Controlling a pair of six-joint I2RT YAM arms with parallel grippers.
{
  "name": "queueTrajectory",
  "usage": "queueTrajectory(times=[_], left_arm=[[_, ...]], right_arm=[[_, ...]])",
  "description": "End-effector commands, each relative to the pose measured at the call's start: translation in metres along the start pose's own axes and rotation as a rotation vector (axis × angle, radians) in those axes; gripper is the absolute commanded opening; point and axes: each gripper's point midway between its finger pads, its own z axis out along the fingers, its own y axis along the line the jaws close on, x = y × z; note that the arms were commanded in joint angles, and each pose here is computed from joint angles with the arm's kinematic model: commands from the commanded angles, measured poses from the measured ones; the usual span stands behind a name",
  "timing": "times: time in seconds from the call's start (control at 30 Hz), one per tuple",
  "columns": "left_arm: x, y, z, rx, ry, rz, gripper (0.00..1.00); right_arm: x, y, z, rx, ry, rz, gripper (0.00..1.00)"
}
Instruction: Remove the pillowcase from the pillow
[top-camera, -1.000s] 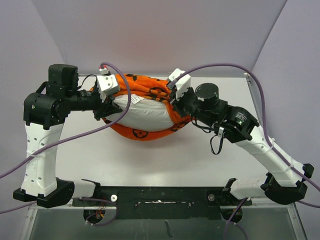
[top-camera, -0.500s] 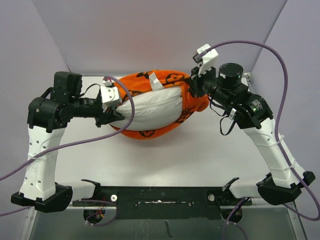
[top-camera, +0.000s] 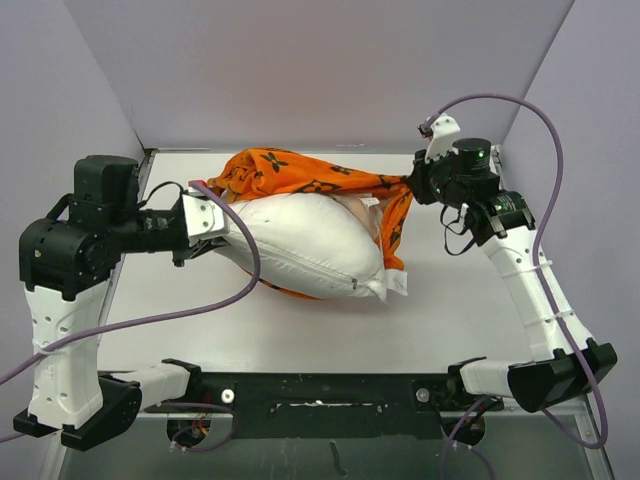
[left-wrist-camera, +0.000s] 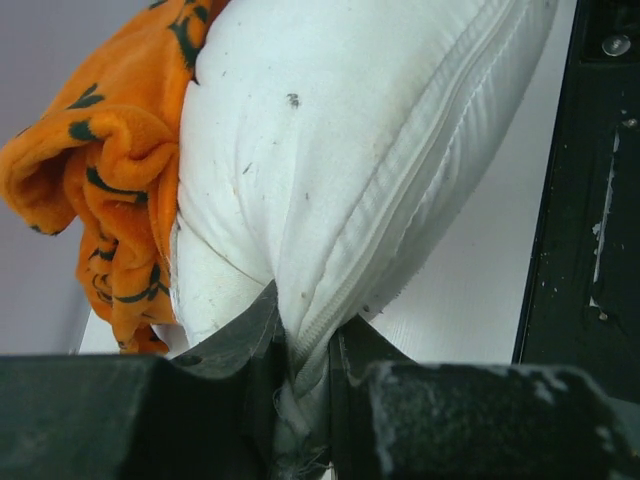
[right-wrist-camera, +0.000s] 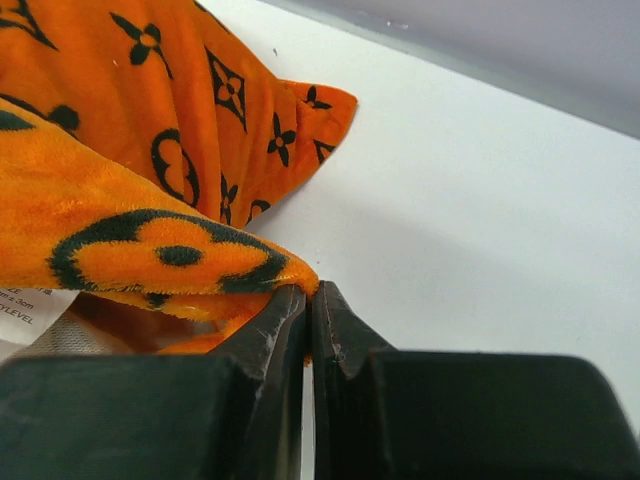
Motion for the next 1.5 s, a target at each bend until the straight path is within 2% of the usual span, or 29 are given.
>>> queueTrajectory(times=[0.0,0.13,0.23,0.27,0.3,0.33,0.4,0.47,0.67,0.8,0.97,1.1,1.23,1.37,1.47], left_arm=[[-0.021,0.022,-0.026,-0.196,-0.020,-0.008,0.00],[-0.053,0.045,-0.028,-0.270,-0.146,-0.055,0.00],[-0.078,0.065,-0.025,-0.295,-0.245,-0.143,0.00],[-0.087,0.072,-0.025,-0.305,-0.279,-0.172,0.00],[-0.096,0.081,-0.026,-0.319,-0.312,-0.195,0.00],[-0.105,0.091,-0.027,-0.339,-0.344,-0.216,0.00],[-0.125,0.113,-0.034,-0.402,-0.406,-0.240,0.00],[-0.140,0.138,-0.043,-0.485,-0.451,-0.261,0.00],[-0.157,0.188,-0.068,-0.716,-0.537,-0.256,0.00],[-0.160,0.197,-0.073,-0.759,-0.571,-0.275,0.00],[-0.162,0.193,-0.070,-0.724,-0.598,-0.333,0.00],[-0.165,0.200,-0.075,-0.761,-0.629,-0.357,0.00],[-0.173,0.209,-0.084,-0.802,-0.684,-0.368,0.00],[-0.173,0.216,-0.086,-0.828,-0.694,-0.381,0.00],[-0.169,0.222,-0.089,-0.872,-0.697,-0.386,0.00]], right_arm=[[0.005,-0.062,-0.011,0.255,-0.057,0.036,0.00],[0.029,-0.031,0.001,0.122,-0.026,0.067,0.00],[0.027,0.012,0.003,-0.056,-0.036,0.034,0.00],[0.023,0.022,0.002,-0.084,-0.028,0.017,0.03],[0.017,0.030,0.000,-0.102,-0.028,-0.001,0.08],[0.010,0.036,-0.002,-0.115,-0.032,-0.015,0.19],[-0.016,0.042,-0.011,-0.126,-0.075,-0.021,0.48],[-0.048,0.044,-0.026,-0.132,-0.156,-0.022,0.65],[-0.133,0.041,-0.095,-0.131,-0.414,-0.038,0.85],[-0.148,0.050,-0.122,-0.182,-0.489,-0.060,0.91],[-0.139,0.050,-0.131,-0.180,-0.516,-0.071,0.92],[-0.130,0.085,-0.130,-0.343,-0.524,-0.111,0.90],[-0.109,0.146,-0.116,-0.452,-0.505,-0.296,0.92],[-0.098,0.204,-0.102,-0.477,-0.483,-0.532,0.93],[-0.095,0.230,-0.087,-0.442,-0.467,-0.642,0.93]])
